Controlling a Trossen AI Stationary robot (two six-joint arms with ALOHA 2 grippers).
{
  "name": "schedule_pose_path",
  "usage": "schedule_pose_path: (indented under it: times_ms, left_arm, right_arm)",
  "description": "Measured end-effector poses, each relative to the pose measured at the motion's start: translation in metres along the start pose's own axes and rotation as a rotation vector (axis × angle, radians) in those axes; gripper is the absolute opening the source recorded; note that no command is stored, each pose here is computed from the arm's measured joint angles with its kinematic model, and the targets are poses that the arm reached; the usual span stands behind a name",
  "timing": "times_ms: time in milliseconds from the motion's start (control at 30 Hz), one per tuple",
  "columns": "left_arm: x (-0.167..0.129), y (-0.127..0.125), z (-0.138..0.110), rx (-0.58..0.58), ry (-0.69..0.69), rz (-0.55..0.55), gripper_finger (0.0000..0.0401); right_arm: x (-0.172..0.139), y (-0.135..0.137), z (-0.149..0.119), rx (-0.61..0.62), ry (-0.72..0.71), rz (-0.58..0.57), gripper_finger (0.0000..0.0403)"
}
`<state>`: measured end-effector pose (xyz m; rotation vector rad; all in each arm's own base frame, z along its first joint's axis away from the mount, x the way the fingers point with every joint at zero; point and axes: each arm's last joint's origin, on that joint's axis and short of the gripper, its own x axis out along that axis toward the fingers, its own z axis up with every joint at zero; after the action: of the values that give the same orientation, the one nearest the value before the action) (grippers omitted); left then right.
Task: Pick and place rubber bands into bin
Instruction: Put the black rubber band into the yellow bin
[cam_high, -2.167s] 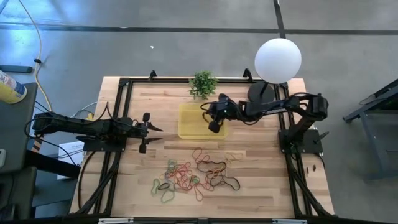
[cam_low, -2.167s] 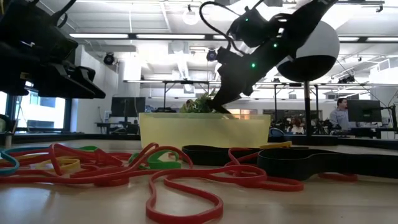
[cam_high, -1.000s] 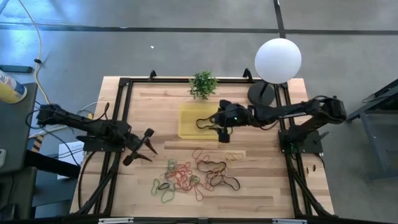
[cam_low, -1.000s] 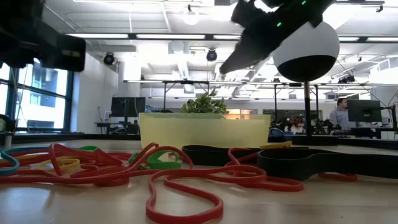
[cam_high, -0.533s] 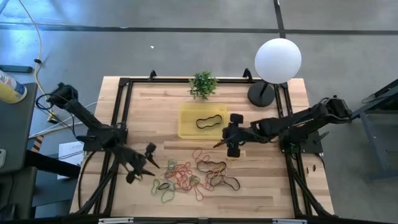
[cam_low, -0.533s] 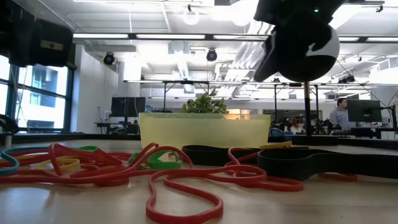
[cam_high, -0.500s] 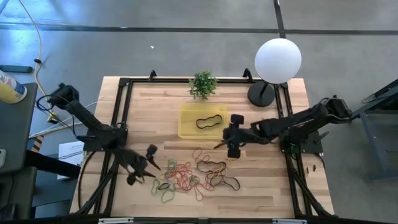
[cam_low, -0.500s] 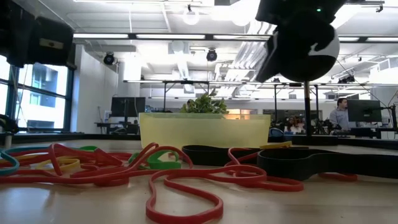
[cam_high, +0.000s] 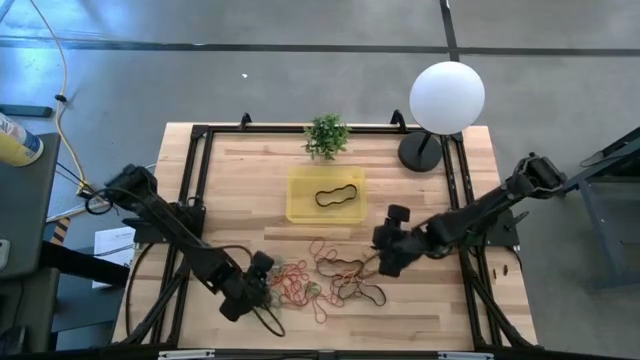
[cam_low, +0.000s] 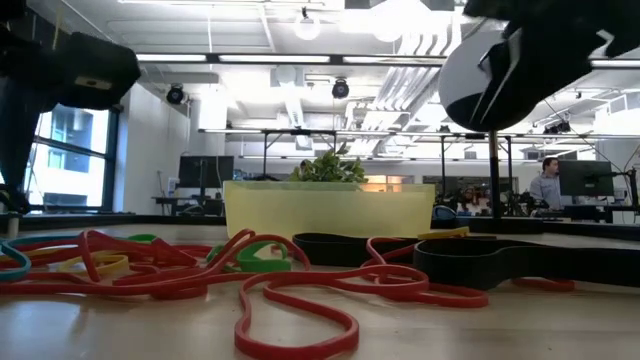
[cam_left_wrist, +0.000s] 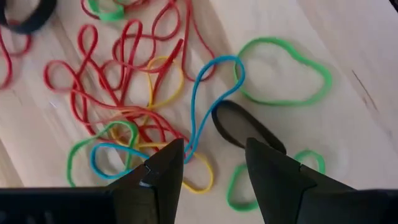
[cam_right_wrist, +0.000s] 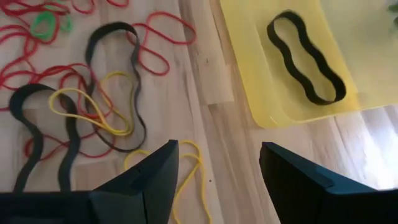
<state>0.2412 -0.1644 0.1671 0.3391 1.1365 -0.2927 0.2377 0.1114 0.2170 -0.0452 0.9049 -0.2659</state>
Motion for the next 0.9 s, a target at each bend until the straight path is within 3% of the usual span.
schedule_pose_path:
  times_ms: [233, 467, 900]
  left_arm:
    - [0.01, -0.003, -0.001, -0.202, 0.048, -0.049, 0.0161]
    - [0.011, -0.003, -0.002, -0.317, 0.059, -0.019, 0.0161]
    - [0.033, -0.008, -0.001, -0.34, 0.073, -0.03, 0.0161]
  right_arm:
    - [-0.012, 0.017, -0.009, -0.004, -0.063, -0.016, 0.0202]
    - [-0.016, 0.022, -0.011, -0.001, -0.094, -0.015, 0.0195]
    - [-0.016, 0.022, -0.011, -0.001, -0.101, -0.02, 0.0194]
